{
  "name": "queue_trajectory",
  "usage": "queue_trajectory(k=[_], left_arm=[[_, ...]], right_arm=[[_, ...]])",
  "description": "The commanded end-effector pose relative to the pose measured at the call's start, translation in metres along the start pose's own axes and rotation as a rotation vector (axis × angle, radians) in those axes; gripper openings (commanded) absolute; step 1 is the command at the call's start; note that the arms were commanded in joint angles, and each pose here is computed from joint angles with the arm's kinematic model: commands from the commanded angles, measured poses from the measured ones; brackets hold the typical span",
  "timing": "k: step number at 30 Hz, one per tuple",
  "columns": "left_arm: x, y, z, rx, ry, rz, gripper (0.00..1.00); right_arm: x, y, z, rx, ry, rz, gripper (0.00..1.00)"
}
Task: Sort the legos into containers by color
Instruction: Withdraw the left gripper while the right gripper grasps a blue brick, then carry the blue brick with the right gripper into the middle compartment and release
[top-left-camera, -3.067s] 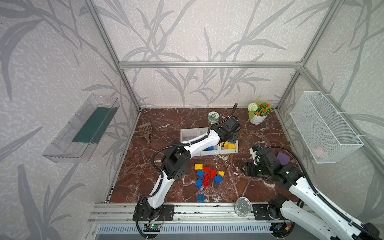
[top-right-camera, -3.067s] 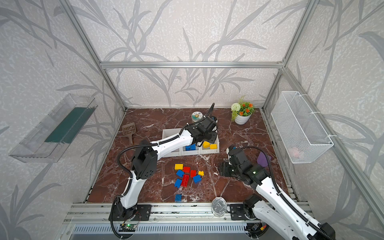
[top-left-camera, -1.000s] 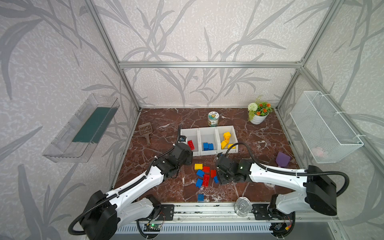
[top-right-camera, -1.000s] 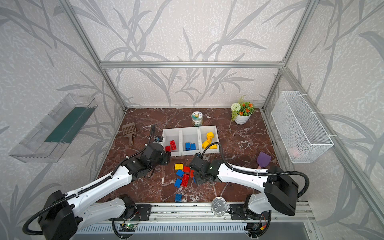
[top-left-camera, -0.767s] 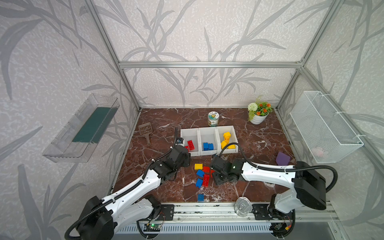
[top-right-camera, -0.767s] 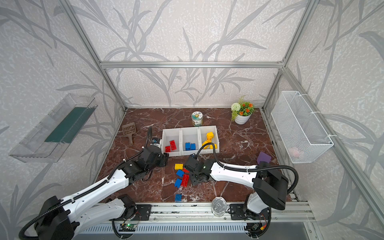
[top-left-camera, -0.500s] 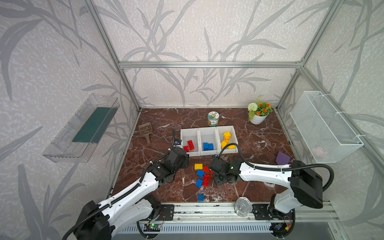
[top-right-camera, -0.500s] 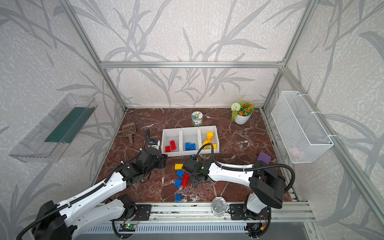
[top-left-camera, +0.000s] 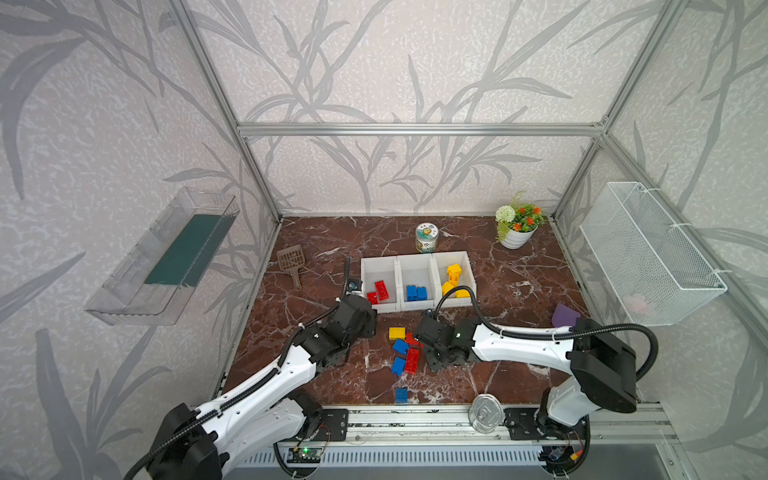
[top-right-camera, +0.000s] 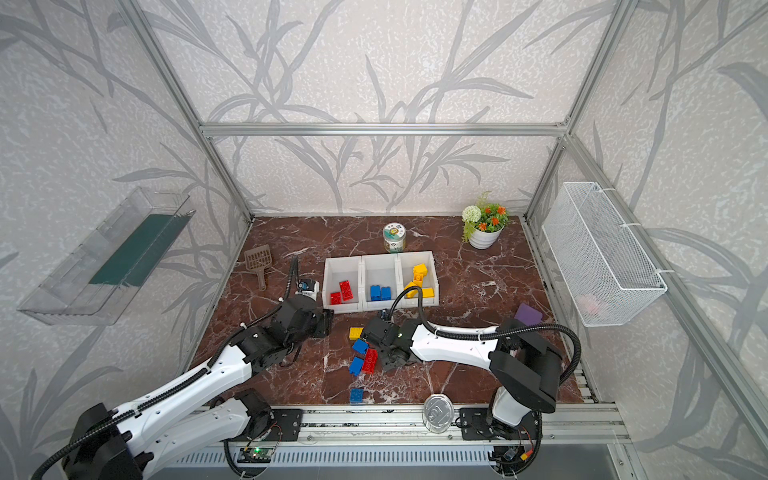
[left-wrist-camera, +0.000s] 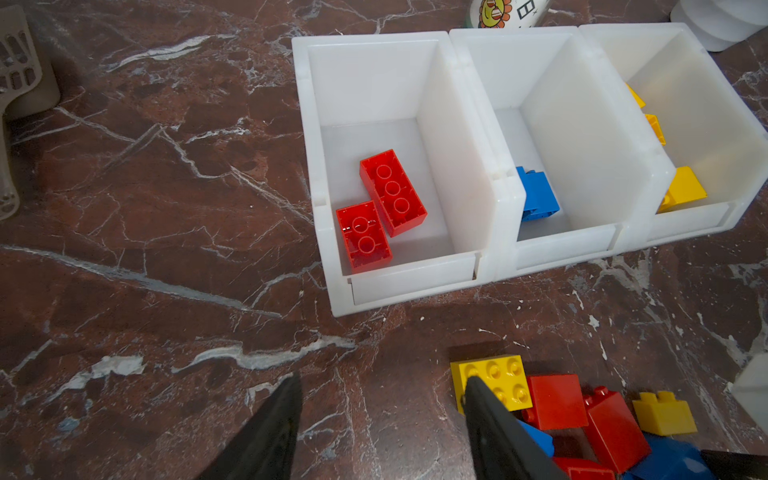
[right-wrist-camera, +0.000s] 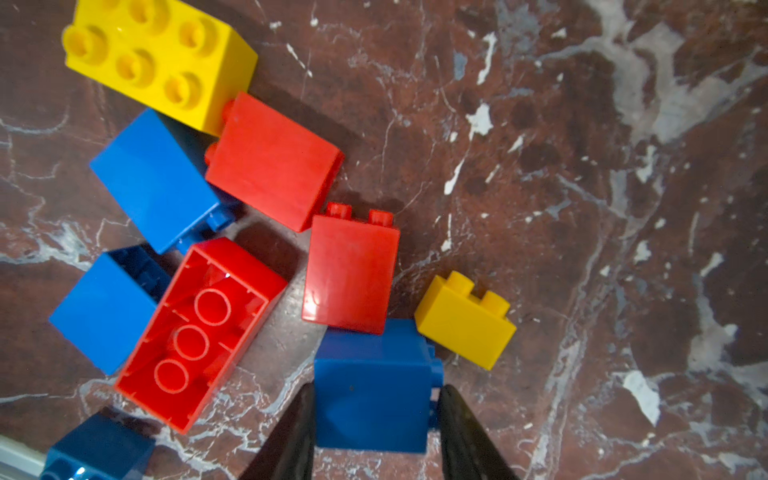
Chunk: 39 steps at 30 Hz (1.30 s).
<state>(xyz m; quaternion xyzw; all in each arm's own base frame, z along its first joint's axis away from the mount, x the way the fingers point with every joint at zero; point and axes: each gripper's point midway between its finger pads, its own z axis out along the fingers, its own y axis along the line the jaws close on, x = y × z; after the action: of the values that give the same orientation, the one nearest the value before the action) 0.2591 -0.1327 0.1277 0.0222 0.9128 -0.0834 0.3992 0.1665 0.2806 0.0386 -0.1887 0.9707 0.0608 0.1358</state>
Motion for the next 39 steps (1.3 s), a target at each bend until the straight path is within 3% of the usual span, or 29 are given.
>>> queue_trajectory(k=[1, 11, 20, 26, 33, 37, 39], left_arm=[[0.002, 0.008, -0.002, -0.026, -0.004, -0.024, 0.65], [0.002, 0.010, -0.004, -0.033, -0.007, -0.025, 0.65], [0.005, 0.012, -0.007, -0.034, -0.004, -0.029, 0.65], [0.009, 0.015, -0.012, -0.023, -0.011, -0.055, 0.65], [0.016, 0.012, -0.016, 0.021, -0.012, -0.093, 0.65], [0.019, 0.015, -0.018, 0.022, -0.010, -0.103, 0.64], [0.021, 0.016, -0.019, 0.019, -0.010, -0.105, 0.65]], right_arm=[[0.006, 0.002, 0.007, 0.011, 0.028, -0.018, 0.39], [-0.014, 0.000, -0.025, 0.019, -0.051, -0.025, 0.37], [-0.076, -0.002, -0.058, 0.028, -0.154, -0.094, 0.37], [-0.144, -0.017, -0.058, 0.022, -0.239, -0.063, 0.37], [-0.192, -0.035, -0.030, 0.046, -0.216, -0.015, 0.38], [-0.206, -0.042, -0.021, 0.042, -0.209, 0.022, 0.42], [-0.211, -0.043, -0.022, 0.051, -0.215, 0.024, 0.49]])
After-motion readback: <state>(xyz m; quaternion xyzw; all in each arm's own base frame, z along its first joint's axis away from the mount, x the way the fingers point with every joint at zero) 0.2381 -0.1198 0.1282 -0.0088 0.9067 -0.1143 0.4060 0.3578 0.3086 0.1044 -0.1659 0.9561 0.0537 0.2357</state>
